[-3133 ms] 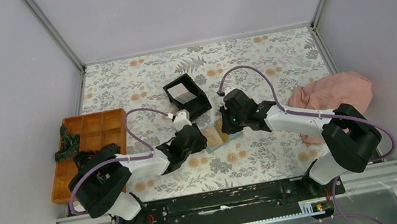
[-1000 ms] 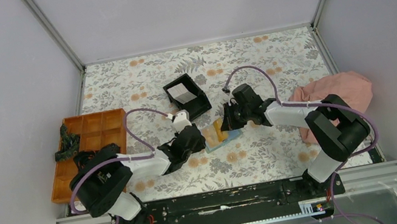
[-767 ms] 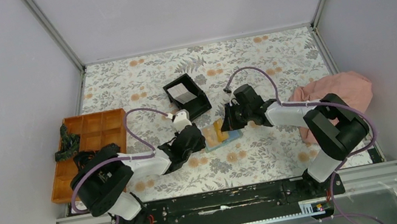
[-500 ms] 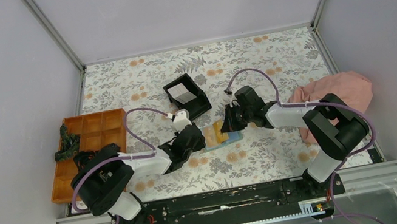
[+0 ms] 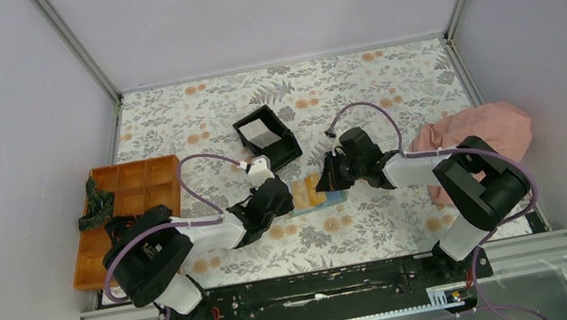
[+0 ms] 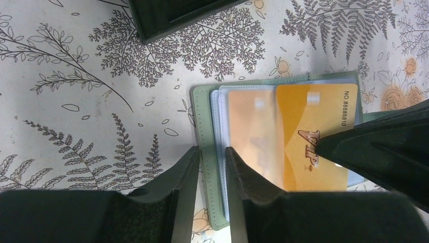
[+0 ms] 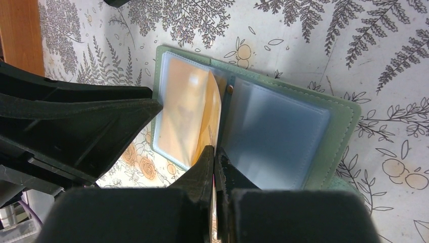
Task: Put the credit cards into the card holder
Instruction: Insert the credit card into the card holder.
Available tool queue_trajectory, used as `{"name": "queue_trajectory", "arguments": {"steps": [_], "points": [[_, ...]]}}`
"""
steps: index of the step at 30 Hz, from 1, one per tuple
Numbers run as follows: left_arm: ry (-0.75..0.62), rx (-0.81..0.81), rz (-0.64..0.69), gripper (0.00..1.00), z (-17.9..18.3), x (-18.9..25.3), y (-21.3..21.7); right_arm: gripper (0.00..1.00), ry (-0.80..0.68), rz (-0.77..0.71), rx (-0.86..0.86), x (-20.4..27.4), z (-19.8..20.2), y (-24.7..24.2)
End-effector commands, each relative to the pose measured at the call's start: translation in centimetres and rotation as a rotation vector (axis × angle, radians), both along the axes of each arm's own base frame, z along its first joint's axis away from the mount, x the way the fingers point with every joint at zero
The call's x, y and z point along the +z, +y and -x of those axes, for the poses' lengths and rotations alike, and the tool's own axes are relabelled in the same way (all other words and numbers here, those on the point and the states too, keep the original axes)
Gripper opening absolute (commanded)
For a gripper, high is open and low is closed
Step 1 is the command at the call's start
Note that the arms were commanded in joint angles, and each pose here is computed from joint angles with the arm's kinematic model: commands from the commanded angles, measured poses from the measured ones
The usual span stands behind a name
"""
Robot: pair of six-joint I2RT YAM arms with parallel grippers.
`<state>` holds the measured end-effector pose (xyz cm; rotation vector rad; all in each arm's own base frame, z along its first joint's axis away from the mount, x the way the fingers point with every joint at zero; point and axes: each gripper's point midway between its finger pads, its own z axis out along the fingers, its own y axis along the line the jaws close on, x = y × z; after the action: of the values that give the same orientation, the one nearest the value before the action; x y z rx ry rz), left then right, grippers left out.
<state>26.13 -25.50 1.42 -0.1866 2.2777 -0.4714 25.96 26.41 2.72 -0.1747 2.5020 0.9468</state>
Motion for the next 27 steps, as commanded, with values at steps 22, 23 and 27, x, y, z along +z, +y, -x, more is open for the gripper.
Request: {"name": "queue_trajectory", "arguments": {"steps": [22,23,27], "points": [[0.144,-0.001,-0.185,0.27,3.1,-5.0,3.9,0.00,0.145,0.058,-0.020,-4.1,4.5,-2.4],[0.145,-0.001,-0.185,0.26,3.1,-5.0,3.9,0.00,0.147,0.055,-0.023,-4.1,4.6,-2.4],[0.149,-0.001,-0.184,0.25,3.1,-5.2,3.9,0.00,0.156,0.042,-0.042,-4.3,4.9,-2.5]]}}
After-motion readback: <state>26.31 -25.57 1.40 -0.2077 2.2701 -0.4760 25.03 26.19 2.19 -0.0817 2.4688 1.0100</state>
